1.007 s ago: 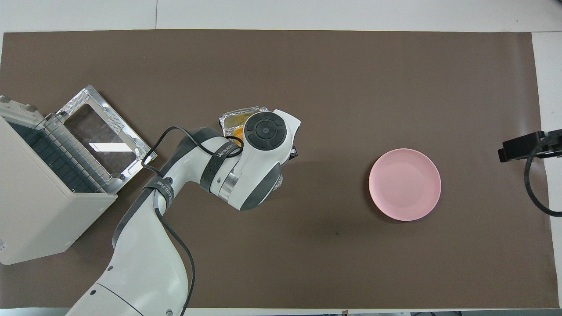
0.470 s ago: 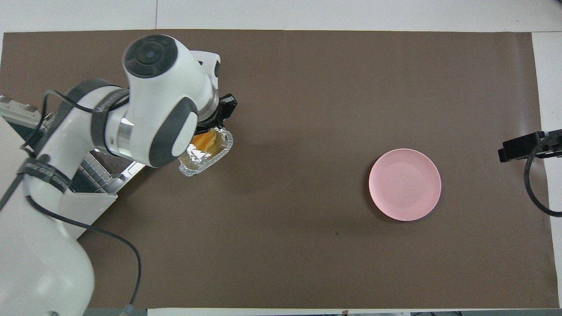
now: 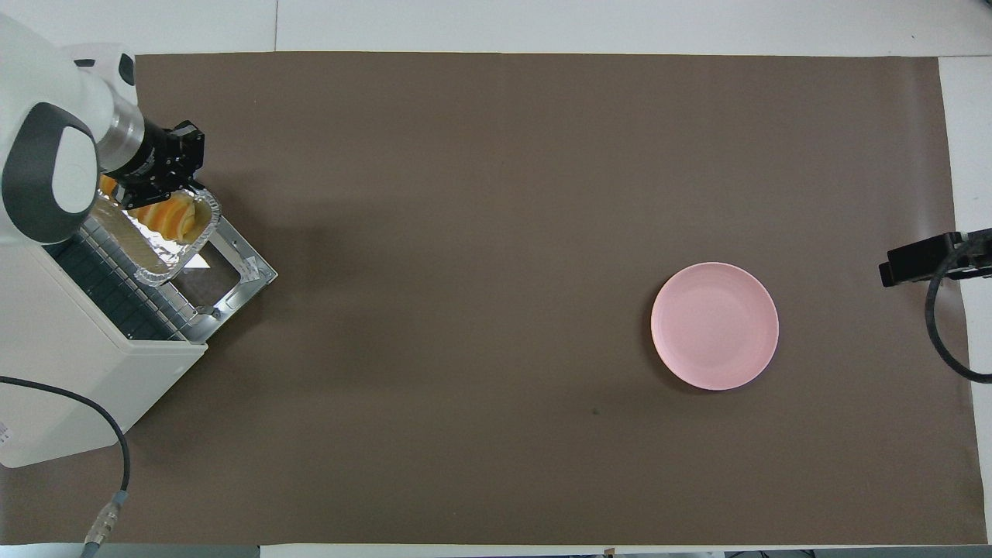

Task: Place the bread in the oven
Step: 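Carry the foil tray with the left gripper into the toaster oven opening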

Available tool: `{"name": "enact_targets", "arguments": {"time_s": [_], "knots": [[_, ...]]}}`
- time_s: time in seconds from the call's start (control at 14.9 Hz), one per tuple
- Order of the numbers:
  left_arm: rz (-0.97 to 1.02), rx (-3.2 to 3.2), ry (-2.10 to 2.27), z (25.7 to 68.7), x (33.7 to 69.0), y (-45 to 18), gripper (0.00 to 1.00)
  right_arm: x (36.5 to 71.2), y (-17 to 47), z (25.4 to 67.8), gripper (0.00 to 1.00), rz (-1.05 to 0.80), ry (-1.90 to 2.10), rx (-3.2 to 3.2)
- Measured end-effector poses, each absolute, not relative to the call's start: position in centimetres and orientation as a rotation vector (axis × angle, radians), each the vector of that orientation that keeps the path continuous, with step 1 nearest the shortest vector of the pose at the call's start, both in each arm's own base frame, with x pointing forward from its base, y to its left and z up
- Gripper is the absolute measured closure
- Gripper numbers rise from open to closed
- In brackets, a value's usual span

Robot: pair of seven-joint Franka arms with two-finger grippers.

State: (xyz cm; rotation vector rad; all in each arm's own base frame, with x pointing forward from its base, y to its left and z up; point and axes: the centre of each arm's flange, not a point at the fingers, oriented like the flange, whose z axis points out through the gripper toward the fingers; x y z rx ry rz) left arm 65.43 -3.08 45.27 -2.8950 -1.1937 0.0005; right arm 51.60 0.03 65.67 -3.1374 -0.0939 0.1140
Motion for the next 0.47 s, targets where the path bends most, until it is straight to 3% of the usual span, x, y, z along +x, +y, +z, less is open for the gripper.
{"name": "enact_targets", "arguments": {"time_s": [0.13, 0.47], "knots": [[0.037, -2.883, -1.200, 44.2, 65.0, -0.1, 0.98, 51.6, 0.0, 65.7, 0.00, 0.114, -0.094, -3.137], [0.130, -2.874, -1.182, 41.9, 63.2, -0.1, 0.98, 51.6, 0.0, 65.7, 0.00, 0.114, -0.094, -3.137]]}}
